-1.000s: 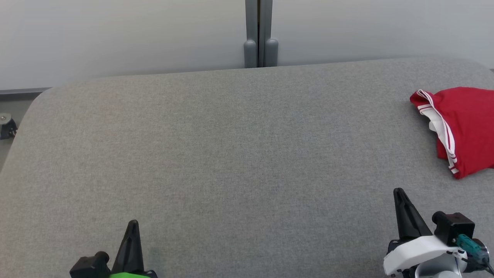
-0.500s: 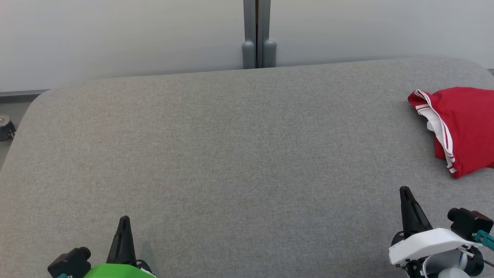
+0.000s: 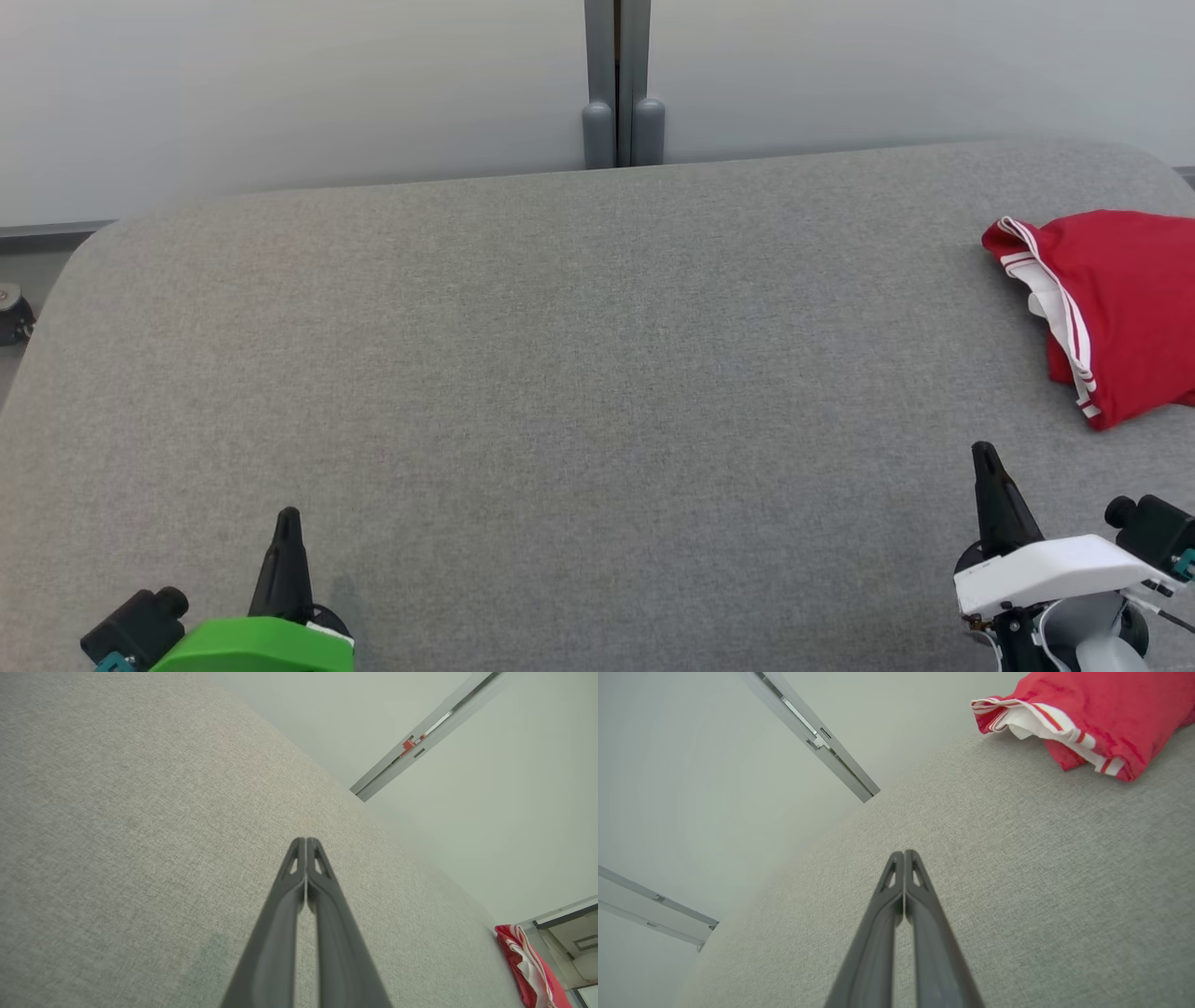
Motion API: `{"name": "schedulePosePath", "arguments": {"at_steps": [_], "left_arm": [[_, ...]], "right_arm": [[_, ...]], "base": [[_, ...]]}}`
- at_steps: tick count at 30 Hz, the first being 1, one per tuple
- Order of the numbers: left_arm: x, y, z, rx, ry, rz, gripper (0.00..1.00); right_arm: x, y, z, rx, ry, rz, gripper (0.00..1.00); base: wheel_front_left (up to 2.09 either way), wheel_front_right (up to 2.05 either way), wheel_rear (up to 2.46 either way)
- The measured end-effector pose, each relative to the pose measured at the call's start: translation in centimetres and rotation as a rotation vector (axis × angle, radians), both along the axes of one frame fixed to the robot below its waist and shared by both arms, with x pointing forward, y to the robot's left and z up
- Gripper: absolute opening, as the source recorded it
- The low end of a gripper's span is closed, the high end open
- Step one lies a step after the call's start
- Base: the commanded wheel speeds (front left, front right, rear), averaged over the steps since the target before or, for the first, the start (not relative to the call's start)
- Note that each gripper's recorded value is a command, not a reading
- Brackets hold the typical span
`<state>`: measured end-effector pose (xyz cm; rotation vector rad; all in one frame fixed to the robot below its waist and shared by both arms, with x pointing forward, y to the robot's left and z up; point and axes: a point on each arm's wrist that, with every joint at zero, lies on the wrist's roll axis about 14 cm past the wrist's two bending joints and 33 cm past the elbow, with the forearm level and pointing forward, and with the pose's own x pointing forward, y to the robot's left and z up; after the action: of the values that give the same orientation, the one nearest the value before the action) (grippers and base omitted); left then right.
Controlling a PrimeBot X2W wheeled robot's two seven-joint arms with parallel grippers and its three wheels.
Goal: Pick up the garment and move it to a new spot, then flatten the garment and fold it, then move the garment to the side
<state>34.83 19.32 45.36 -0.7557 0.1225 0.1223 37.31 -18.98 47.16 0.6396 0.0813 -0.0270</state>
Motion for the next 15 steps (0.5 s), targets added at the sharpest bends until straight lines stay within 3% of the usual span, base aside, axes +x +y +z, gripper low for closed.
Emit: {"name": "schedulePosePath", "arguments": {"at_steps": [15], "left_arm": [[0.82, 0.25, 0.64, -0.184, -0.017, 0.020, 0.00]], "right_arm": [[0.36, -0.33, 0.38, 0.210, 0.003, -0.031, 0.00]], "base": [[0.00, 0.00, 0.00]]}}
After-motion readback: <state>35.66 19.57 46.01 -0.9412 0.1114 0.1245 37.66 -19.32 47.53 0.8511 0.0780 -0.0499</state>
